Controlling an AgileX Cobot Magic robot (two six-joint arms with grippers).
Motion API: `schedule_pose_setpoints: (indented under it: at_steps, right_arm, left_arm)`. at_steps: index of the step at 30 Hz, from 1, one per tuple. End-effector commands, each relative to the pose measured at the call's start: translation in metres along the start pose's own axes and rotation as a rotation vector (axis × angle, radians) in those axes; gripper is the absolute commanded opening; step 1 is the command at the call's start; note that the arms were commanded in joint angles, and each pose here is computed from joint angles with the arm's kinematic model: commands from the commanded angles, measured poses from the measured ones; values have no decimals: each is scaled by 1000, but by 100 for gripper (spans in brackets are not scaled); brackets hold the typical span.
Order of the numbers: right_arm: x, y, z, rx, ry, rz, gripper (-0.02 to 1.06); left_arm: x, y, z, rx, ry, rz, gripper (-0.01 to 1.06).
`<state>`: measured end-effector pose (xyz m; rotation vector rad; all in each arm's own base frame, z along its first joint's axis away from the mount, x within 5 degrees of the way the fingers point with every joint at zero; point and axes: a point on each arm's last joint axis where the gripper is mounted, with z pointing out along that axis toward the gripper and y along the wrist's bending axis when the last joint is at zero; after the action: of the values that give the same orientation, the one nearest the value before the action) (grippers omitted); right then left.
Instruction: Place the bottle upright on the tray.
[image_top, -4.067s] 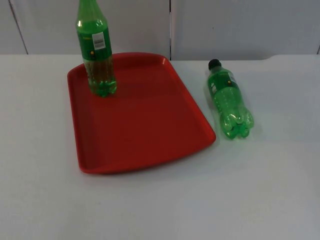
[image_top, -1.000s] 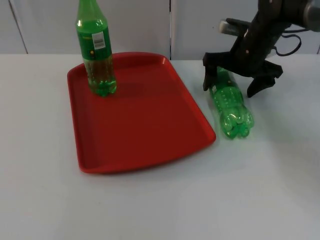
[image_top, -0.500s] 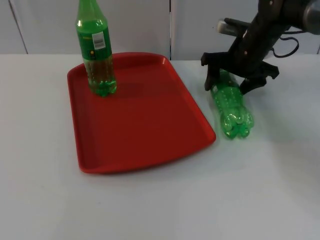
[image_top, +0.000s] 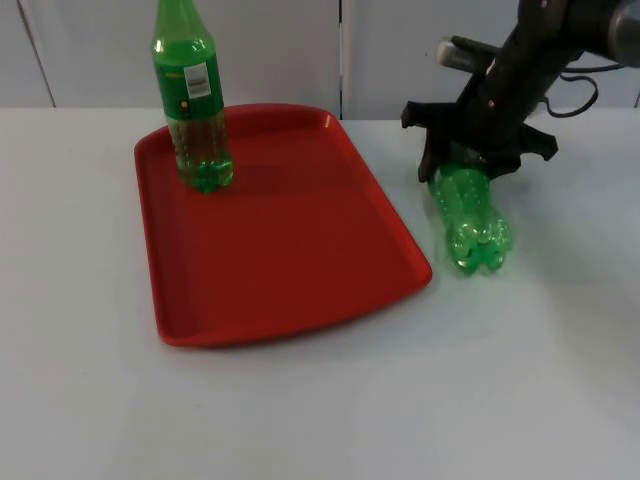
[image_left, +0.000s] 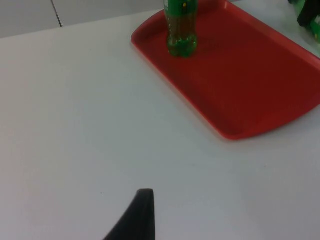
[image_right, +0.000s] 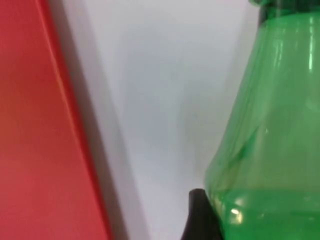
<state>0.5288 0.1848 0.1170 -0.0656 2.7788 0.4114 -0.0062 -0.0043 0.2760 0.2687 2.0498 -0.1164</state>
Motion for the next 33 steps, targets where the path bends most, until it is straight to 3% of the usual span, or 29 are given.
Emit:
schedule_pose_setpoints:
  at_steps: [1,11,15,19,25,33]
  right_arm:
    - [-11,11,-29,-19,-69,-44,0]
    - [-33,44,-128,-62,-292,-229,0]
    - [-35,53,-163,-27,-354,-289,0]
    - [-24,75,-206,2,-373,-428,0]
    - [-4,100,-252,-24,-393,-539,0]
    - [21,103,-296,-46,-446,-569,0]
  left_arm:
    - [1,0,1,-1,-3,-4,105]
    - [1,0,1,-1,-3,-4,105]
    - [1,0,1,-1,-3,-4,105]
    - [1,0,1,-1,-3,-4,105]
    - [1,0,1,-1,-3,-4,105]
    - [1,0,1,-1,-3,-4,105]
